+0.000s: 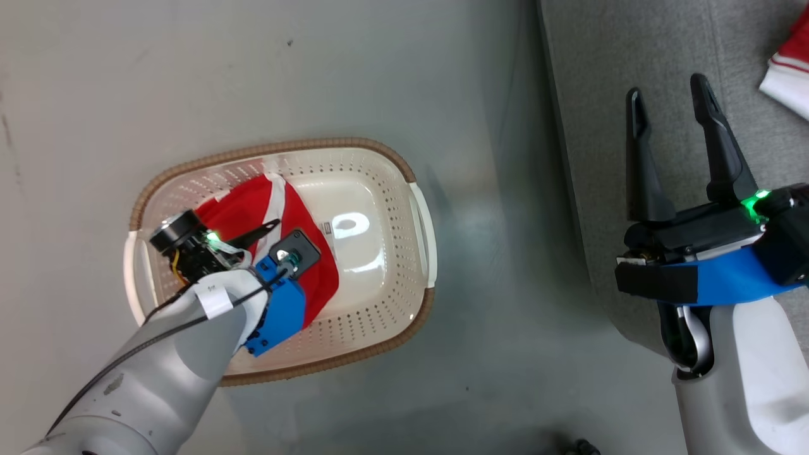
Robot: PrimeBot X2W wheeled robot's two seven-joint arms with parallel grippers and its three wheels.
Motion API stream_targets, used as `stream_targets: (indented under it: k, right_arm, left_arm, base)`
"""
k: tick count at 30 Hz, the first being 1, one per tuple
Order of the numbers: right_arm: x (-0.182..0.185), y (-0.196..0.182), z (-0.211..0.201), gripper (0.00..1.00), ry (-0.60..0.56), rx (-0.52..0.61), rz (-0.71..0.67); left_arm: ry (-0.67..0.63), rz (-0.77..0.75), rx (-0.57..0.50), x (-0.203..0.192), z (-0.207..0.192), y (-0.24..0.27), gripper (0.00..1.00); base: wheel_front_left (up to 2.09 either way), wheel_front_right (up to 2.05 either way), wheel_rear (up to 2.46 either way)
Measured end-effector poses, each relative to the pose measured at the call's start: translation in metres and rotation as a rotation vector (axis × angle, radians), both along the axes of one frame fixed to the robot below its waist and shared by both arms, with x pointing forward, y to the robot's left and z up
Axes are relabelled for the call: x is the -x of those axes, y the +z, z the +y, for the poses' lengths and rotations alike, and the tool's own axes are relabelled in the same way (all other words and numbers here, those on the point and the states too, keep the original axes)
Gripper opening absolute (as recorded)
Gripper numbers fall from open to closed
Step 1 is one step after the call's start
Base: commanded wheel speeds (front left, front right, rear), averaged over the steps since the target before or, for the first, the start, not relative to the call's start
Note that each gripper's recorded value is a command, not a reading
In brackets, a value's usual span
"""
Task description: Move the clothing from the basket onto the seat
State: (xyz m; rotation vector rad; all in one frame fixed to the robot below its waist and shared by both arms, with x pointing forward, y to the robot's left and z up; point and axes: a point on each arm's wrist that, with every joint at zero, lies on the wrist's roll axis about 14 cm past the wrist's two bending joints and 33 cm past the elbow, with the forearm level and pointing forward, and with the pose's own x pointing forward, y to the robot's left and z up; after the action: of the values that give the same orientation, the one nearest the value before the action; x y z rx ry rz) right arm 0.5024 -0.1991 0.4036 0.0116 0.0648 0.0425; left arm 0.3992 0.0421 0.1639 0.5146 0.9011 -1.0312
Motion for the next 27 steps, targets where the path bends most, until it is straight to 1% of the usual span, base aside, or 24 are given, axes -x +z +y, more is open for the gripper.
stream_targets:
  k: [5,11,14,16,22,27]
  right_arm:
    - [-0.005,-0.015,-0.002,1.00,-0.001,0.008,0.023]
    - [-0.010,-0.031,-0.003,1.00,0.001,0.015,0.045]
    - [-0.013,-0.041,-0.003,1.00,0.004,0.021,0.057]
    - [-0.014,-0.046,-0.003,1.00,0.006,0.024,0.064]
    - [-0.015,-0.060,-0.002,1.00,0.013,0.034,0.086]
    - [-0.017,-0.072,-0.004,1.00,0.013,0.041,0.102]
  left_arm:
    - [-0.014,0.104,-0.130,0.015,0.017,-0.030,1.00]
    - [-0.065,0.146,-0.212,0.016,0.025,-0.052,1.00]
    - [-0.098,0.191,-0.326,0.022,0.045,-0.069,1.00]
    - [-0.118,0.204,-0.368,0.024,0.052,-0.075,1.00]
    - [-0.209,0.208,-0.429,0.028,0.056,-0.093,1.00]
    - [-0.244,0.220,-0.455,0.030,0.058,-0.108,1.00]
  base:
    - [0.00,0.00,0.00]
    - [0.00,0.00,0.00]
    - [0.00,0.00,0.00]
    - [0.00,0.00,0.00]
    - [0.00,0.00,0.00]
    - [0.00,0.00,0.00]
